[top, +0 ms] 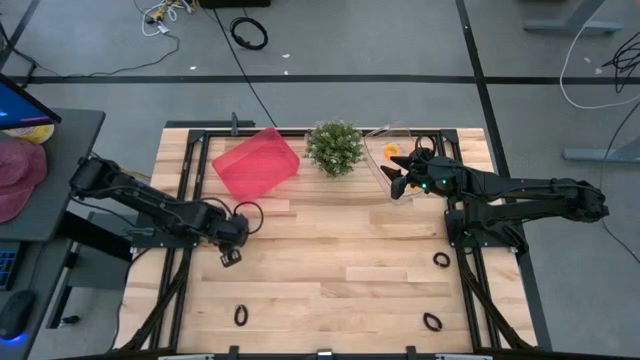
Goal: Sort spring keychains
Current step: Put the yellow spring keychain into the transparent bin
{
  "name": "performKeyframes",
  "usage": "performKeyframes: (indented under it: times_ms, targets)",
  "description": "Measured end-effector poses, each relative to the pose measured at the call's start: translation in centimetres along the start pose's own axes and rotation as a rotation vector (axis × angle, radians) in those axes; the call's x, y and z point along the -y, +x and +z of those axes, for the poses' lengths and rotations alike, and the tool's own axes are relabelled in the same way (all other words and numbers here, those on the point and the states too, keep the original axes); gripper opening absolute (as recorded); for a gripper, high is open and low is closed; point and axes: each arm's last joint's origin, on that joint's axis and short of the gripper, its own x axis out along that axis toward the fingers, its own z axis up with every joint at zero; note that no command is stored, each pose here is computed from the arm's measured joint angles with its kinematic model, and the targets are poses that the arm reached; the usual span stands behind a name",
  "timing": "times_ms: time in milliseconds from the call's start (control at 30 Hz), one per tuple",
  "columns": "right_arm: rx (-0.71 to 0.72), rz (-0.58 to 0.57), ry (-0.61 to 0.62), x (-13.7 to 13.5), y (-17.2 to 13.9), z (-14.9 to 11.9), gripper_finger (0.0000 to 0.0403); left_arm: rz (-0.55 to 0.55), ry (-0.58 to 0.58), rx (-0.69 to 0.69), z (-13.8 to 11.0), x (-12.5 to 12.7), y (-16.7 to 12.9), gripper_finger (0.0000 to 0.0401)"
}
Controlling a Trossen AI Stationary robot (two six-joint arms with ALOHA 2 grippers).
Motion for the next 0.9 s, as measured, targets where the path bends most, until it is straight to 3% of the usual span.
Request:
performKeyframes:
  times_ms: [167, 400, 500, 733, 900]
  targets:
    - [0.007, 0.003, 0.004, 0.0, 0.0, 0.1, 0.0231, -0.049, 0.072, 0.079, 1.6, 1.3, -1.7, 0.0013]
    - [-0.001, 0.045, 0.030, -0.2, 0.0, 0.1, 0.0231, -0.071, 0.242, 0.346, 4.0, 4.3, -5.1, 0.0011]
    - [-0.002, 0.198, 0.014, -0.8, -0.1, 0.5, 0.0231, -0.080, 0.298, 0.457, 4.7, 5.6, -6.9, 0.0011]
    - [0.034, 0.711, -0.154, -3.6, -1.0, 0.9, 0.0231, -0.134, 0.411, 0.643, 5.2, 8.2, -9.9, 0.0013]
    - [0.150, 0.859, -0.295, -5.8, -1.5, 0.8, 0.0231, -0.198, 0.494, 0.785, 5.5, 9.6, -11.1, 0.0012]
